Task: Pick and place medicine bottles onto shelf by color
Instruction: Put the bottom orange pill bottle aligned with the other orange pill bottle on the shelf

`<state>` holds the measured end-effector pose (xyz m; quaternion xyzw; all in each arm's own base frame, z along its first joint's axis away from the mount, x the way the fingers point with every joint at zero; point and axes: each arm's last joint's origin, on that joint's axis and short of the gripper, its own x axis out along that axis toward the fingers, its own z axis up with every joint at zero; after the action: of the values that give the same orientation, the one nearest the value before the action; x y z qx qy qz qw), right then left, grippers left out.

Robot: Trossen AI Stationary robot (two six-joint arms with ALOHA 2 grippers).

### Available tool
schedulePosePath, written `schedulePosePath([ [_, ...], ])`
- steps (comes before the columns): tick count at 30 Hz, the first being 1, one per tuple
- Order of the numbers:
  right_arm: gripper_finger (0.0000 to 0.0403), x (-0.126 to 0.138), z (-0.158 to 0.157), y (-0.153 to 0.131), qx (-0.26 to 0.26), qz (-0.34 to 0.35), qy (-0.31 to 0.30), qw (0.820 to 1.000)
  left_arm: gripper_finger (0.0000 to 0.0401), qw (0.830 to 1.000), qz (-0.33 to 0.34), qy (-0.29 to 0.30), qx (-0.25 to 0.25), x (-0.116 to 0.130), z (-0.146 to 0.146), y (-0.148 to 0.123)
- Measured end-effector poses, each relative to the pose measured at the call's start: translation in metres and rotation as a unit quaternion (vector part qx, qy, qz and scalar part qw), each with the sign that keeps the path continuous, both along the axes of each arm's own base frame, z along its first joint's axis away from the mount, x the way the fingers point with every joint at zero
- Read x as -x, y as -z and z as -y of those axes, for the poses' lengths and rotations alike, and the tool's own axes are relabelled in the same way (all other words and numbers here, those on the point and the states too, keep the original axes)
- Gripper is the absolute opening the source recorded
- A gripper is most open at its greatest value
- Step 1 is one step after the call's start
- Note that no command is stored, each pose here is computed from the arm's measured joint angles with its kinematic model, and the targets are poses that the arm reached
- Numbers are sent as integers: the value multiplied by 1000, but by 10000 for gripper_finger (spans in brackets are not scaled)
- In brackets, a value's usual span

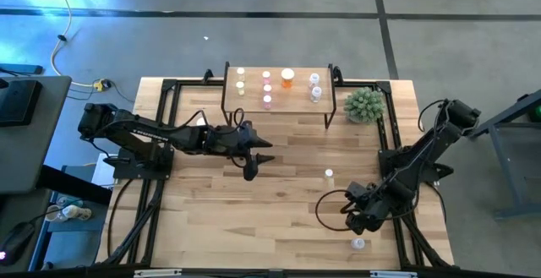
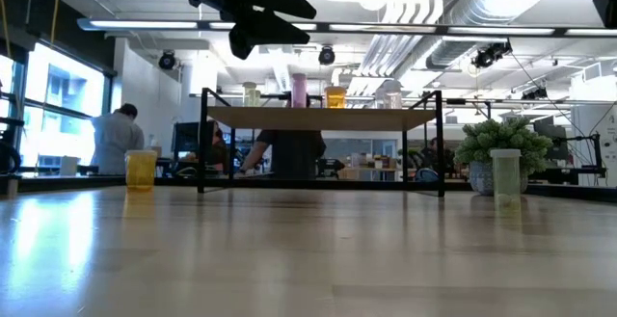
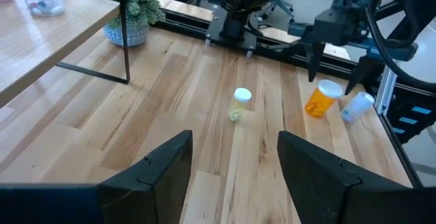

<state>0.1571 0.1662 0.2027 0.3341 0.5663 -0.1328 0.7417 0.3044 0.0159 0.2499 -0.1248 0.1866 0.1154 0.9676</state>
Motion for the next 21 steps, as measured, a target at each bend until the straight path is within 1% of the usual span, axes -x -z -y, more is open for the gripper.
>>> schedulePosePath([
  [3, 298, -2, -2, 3, 0, -3, -1, 1000, 207, 1000, 0, 0, 0, 0, 0, 0],
  [8, 298, -2, -6, 9, -8, -29, 3, 1000, 207, 1000, 0, 0, 0, 0, 0, 0],
  [18, 298, 4, -14, 13, -12, -39, 7, 999, 207, 1000, 0, -2, -1, 0, 0, 0],
  [21, 298, 4, -15, 13, -7, -34, 7, 999, 207, 1000, 0, -2, -1, 0, 0, 0],
])
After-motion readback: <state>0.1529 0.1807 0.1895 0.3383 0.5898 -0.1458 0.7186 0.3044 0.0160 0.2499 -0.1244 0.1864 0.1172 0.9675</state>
